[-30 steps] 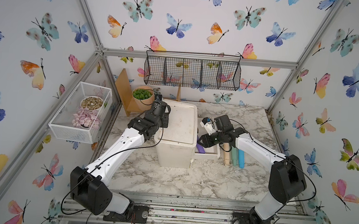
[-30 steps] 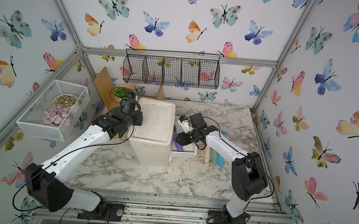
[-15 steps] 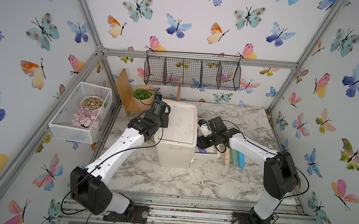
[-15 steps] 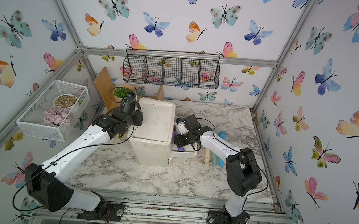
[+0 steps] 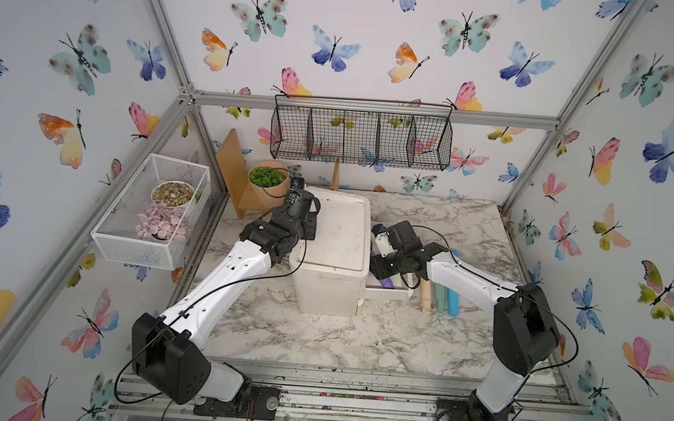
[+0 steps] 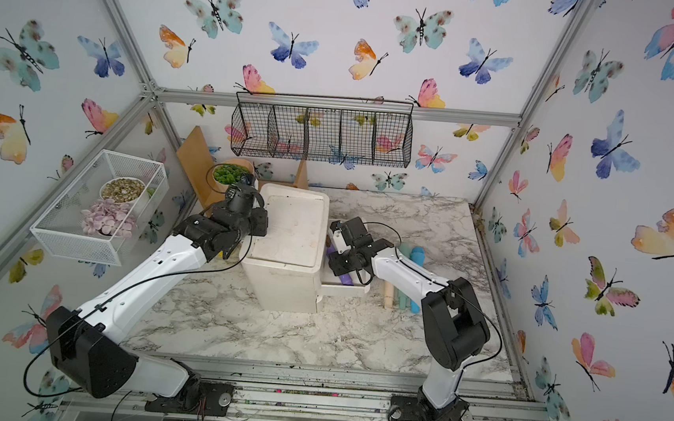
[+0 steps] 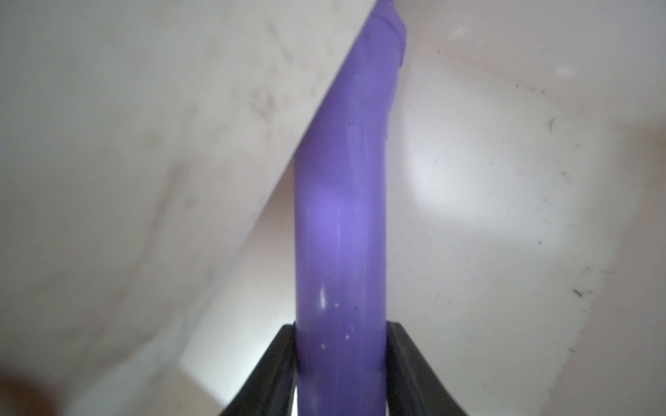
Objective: Take the microphone out of the drawer
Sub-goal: Pick up the microphone from the drawer.
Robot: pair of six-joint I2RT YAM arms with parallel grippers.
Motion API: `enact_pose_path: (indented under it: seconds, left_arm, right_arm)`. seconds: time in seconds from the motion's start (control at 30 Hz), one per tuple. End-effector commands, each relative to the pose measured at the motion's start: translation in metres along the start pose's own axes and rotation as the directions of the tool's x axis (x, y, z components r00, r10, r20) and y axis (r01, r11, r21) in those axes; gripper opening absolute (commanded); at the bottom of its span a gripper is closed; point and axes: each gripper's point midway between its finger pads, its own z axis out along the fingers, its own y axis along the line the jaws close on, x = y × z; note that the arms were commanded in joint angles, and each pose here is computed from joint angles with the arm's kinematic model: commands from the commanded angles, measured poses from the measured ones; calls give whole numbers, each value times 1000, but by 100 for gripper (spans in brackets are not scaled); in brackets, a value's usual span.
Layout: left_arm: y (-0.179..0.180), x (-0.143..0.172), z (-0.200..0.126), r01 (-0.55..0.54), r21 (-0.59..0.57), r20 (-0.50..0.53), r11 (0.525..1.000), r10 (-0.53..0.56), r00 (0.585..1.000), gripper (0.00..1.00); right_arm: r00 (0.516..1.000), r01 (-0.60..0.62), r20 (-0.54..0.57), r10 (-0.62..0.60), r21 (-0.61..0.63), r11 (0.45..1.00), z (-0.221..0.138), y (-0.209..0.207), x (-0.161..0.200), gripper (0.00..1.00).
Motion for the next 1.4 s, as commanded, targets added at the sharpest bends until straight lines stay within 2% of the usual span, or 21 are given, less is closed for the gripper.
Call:
enact_pose_path:
  seconds: [0.0,0.37,0.83,1.37]
  left_arm:
    - [11,24,8,-66,-49,-63,997,63,996,0]
    - [13,24,5,-65,-53,-56,997,62,997,0]
    - [12,22,5,-66,-49,-51,997,63,997,0]
    - [10,20,7,-66,-44,-50,997,64,997,0]
  right_arm:
    - [1000,-11,-6,11,40,999,3,-6,5,39]
    - [998,-47,35,44,70,996,-12,-9,-6,25]
    - [996,-63,74,51,164,985,-34,-23,-19,22]
    - [984,-77,171,47,172,982,-64,-21,-43,19]
